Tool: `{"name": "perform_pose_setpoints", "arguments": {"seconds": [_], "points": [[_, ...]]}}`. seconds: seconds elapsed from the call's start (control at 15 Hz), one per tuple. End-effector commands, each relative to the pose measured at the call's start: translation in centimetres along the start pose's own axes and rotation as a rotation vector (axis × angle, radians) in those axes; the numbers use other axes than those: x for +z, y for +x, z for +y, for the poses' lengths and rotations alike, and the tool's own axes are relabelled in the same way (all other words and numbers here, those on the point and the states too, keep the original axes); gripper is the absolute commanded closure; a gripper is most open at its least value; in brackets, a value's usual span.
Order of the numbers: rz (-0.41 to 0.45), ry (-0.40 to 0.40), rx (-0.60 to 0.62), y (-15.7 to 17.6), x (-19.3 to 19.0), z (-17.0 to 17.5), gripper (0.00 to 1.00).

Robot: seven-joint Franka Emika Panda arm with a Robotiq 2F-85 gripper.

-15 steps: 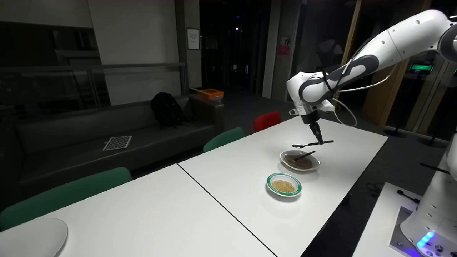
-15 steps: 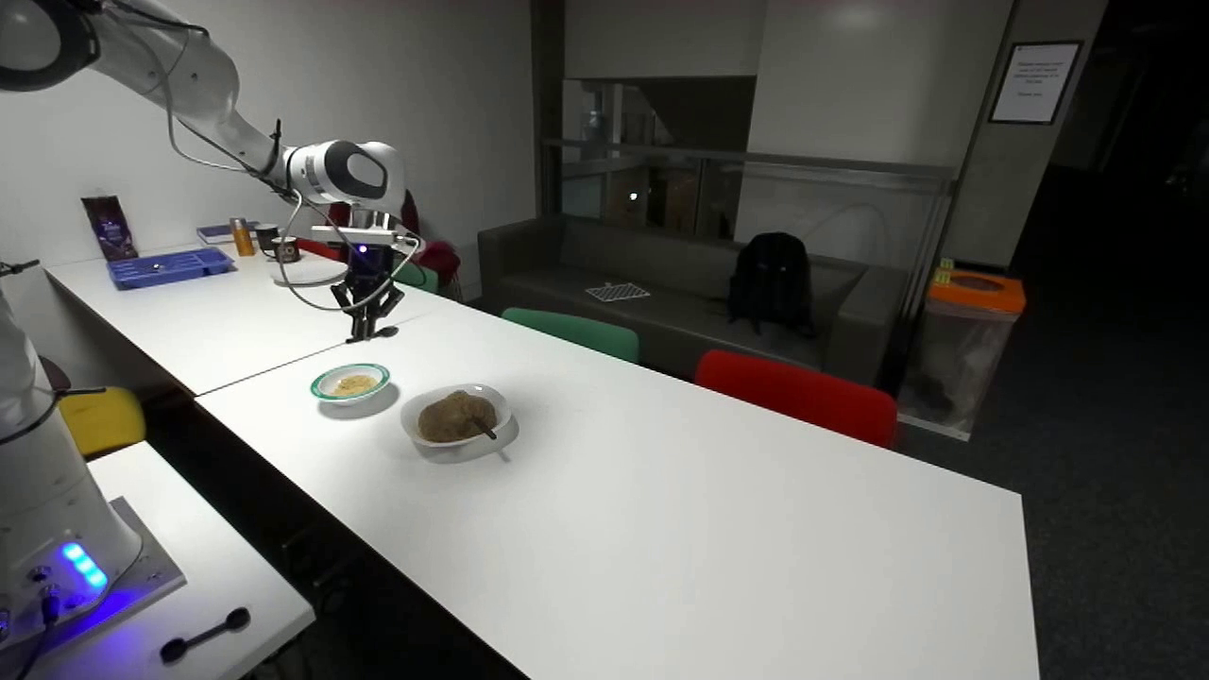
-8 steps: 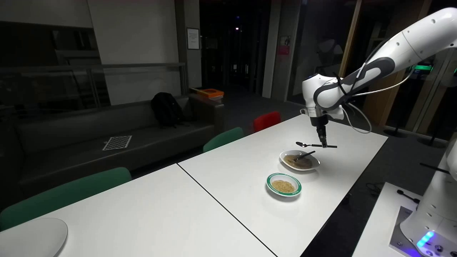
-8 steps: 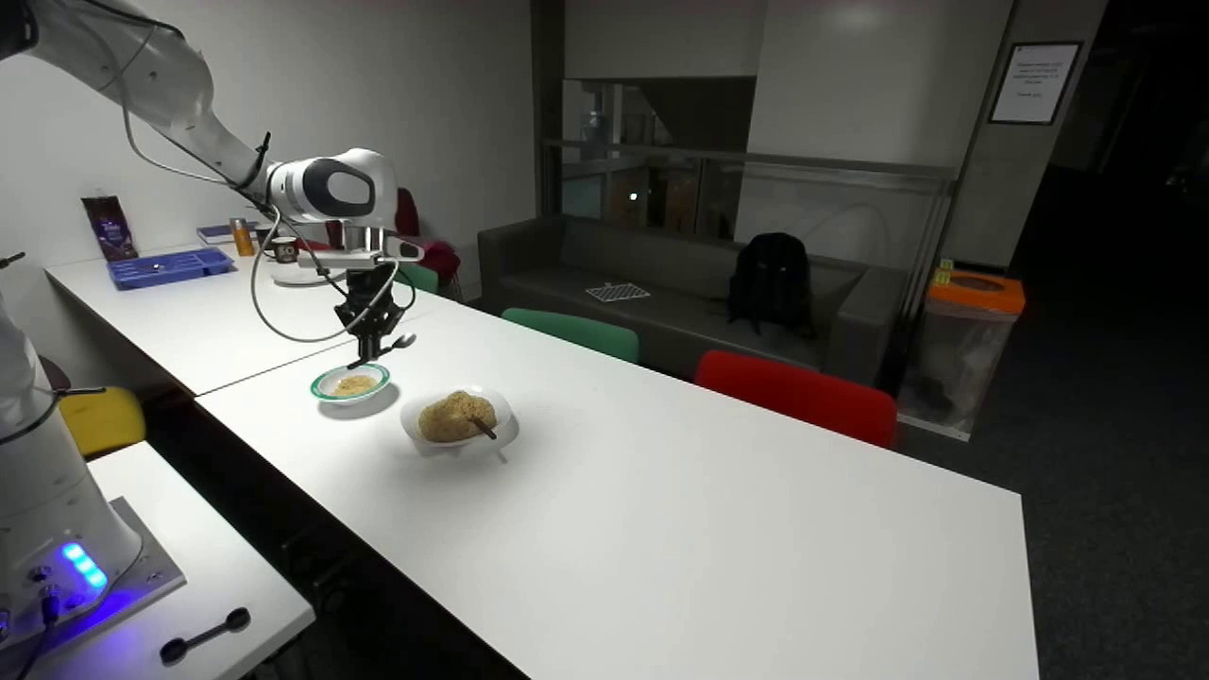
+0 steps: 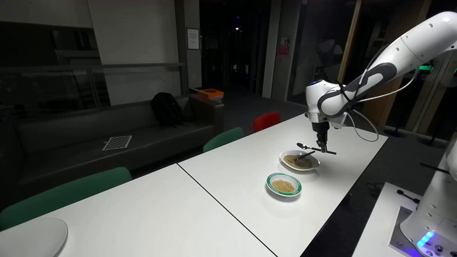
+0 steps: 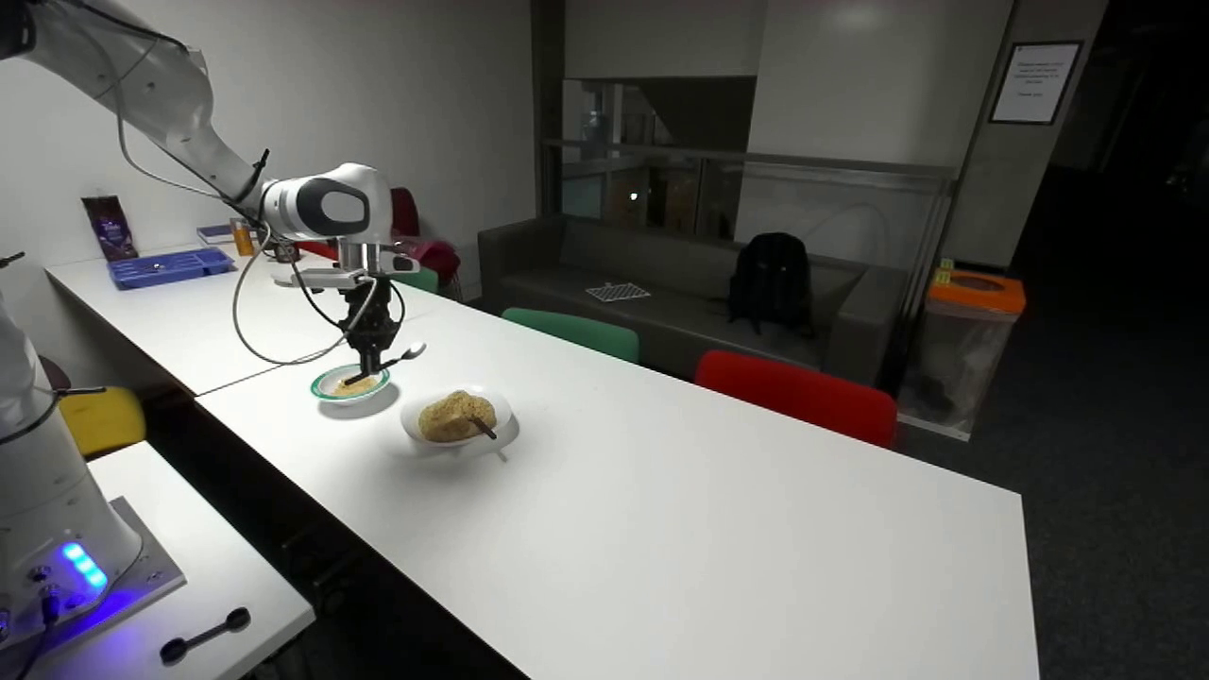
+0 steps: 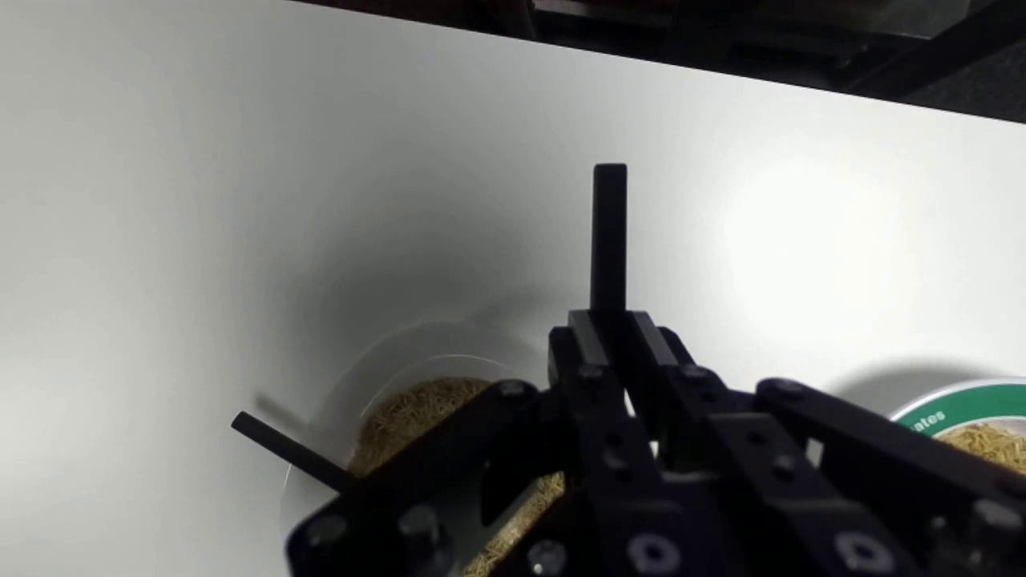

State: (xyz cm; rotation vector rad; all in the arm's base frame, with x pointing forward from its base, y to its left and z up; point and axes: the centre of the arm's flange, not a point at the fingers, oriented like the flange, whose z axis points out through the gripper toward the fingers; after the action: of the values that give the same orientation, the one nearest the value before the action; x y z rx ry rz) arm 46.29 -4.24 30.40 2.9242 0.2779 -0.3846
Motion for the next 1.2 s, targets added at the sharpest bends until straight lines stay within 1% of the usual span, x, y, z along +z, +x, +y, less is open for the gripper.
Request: {"name": "perform_pose_setpoints", "arguments": {"seconds": [0.0,0.27,0.47,0.67,1.0,1.13], "points": [[-0.006,0.023,0.063,-0.2,1.4,-0.6,0.97],[-0.033,0.067,0.065,0.1,2.1,-2.6,0.97],[-0.035,0.094,0.039,0.3,2.2,-5.5,0.97],[-0.033,0.091,0.03,0.6,2.2,-8.3,0.97],[-0.024,0.08,0.098,0.9,3.1,-8.8,0.97],[-0.004,0.076,0.105,1.4,3.8,-9.0,0.97]]}}
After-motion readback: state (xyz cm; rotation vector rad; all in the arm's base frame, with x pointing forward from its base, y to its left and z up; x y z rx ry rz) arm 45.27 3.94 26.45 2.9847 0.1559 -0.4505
